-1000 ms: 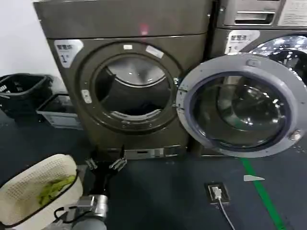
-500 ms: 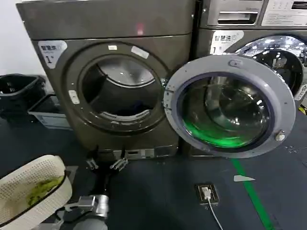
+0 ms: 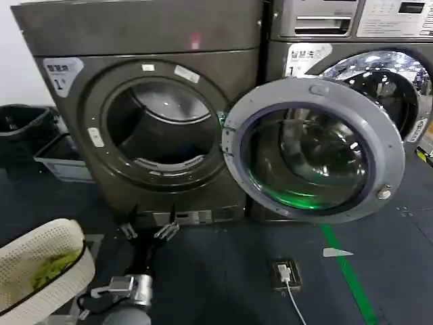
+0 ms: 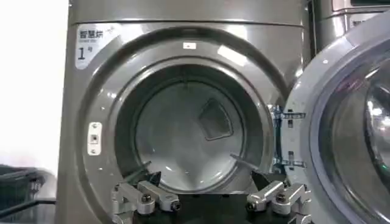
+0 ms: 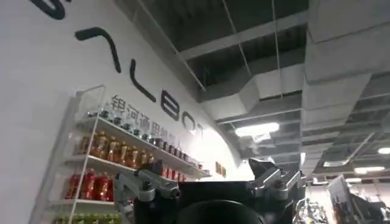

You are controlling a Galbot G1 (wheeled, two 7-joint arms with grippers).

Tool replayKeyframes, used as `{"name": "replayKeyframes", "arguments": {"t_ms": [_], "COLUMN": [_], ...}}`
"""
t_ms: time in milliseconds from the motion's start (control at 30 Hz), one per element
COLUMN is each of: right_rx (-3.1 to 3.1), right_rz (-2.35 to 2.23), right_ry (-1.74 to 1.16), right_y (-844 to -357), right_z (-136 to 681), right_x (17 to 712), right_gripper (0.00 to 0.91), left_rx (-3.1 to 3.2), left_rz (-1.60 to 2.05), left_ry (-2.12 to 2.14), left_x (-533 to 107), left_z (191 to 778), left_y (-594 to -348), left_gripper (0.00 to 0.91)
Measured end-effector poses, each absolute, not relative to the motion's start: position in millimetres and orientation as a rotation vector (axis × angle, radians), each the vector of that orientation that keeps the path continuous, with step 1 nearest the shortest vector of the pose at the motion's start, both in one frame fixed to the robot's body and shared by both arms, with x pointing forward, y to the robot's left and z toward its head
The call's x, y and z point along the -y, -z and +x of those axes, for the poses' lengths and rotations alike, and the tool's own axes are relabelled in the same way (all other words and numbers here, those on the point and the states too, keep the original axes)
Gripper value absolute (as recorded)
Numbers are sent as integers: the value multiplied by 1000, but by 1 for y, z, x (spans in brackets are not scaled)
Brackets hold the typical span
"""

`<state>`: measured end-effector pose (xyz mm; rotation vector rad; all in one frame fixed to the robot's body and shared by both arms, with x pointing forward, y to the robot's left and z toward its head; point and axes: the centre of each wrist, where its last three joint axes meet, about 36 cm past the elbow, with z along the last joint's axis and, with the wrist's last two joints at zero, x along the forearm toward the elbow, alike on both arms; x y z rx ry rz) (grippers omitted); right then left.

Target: Grasp the clothes from the dryer.

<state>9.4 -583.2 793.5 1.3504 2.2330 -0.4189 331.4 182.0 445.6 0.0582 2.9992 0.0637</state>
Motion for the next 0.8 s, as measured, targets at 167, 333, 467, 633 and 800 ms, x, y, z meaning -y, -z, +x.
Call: {"name": "replayKeyframes", "arguments": {"t_ms": [167, 333, 467, 633, 800], "right_rx": [-2240, -2241, -2238, -2235, -2235], "right_rz": [1301, 1269, 1250, 1234, 1223], "right_ry": [399, 360, 342, 326, 315], "right_y": [-797, -797, -796, -795, -794], "right_z": [8, 6, 6, 7, 9], "right_x": [579, 579, 579, 580, 581], "right_gripper": [907, 907, 907, 907, 907], "left_rx": [-2993, -2993, -2991, -2992, -2996], "left_rz": [62, 62, 49, 40, 37], "left_ry": [-66, -63, -62, -63, -62], "left_x": [-183, -183, -185, -187, -186], "left_z": [331, 331, 332, 333, 333], "left_y": [-448, -448, -448, -448, -448], "left_gripper": [907, 907, 907, 907, 907]}}
